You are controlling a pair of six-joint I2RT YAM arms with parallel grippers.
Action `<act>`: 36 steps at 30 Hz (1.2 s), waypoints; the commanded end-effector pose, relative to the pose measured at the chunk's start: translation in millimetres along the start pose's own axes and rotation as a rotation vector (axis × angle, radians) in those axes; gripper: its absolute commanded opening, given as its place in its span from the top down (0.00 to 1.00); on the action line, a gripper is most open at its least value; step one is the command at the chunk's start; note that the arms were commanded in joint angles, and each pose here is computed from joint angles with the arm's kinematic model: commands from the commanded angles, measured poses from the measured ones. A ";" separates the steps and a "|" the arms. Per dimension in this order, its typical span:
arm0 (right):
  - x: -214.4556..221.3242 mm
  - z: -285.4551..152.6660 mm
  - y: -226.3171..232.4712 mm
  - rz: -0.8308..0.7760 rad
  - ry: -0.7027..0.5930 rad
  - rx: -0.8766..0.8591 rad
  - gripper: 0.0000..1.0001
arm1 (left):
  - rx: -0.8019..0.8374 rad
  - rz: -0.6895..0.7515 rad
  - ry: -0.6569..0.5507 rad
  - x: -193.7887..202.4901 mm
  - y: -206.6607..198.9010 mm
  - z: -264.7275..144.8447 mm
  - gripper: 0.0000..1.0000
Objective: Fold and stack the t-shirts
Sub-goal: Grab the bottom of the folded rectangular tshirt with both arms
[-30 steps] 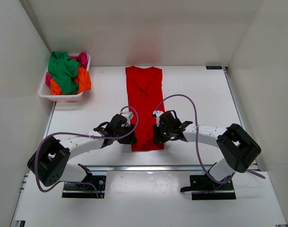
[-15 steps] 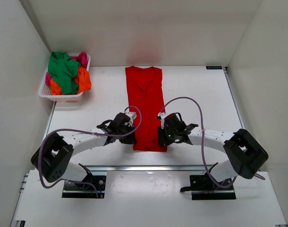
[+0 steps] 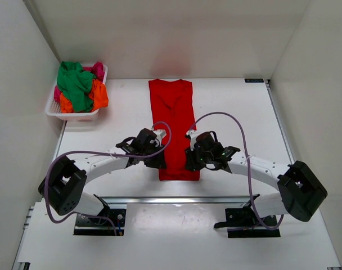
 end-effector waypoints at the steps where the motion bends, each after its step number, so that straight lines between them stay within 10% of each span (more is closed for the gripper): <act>1: -12.8 5.8 17.8 -0.022 -0.020 -0.065 0.77 | 0.032 0.005 -0.010 -7.6 -4.1 -5.1 0.64; 8: -3.0 16.8 20.2 0.013 -0.022 -0.121 0.78 | 0.044 -0.002 -0.018 -11.4 -6.4 -5.9 0.94; 36: 21.1 21.5 6.8 0.154 0.034 -0.095 0.80 | 0.209 0.035 -0.107 -53.1 -42.0 -27.2 0.94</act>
Point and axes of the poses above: each gripper's point midway between its finger pads, its own z axis out along the fingers, its own y axis along the line the jaws close on, x = y × z, the point moved 9 cm from there along -z, back along the fingers, and after that the axes turned 15 degrees about z, right-handed, at the moved point
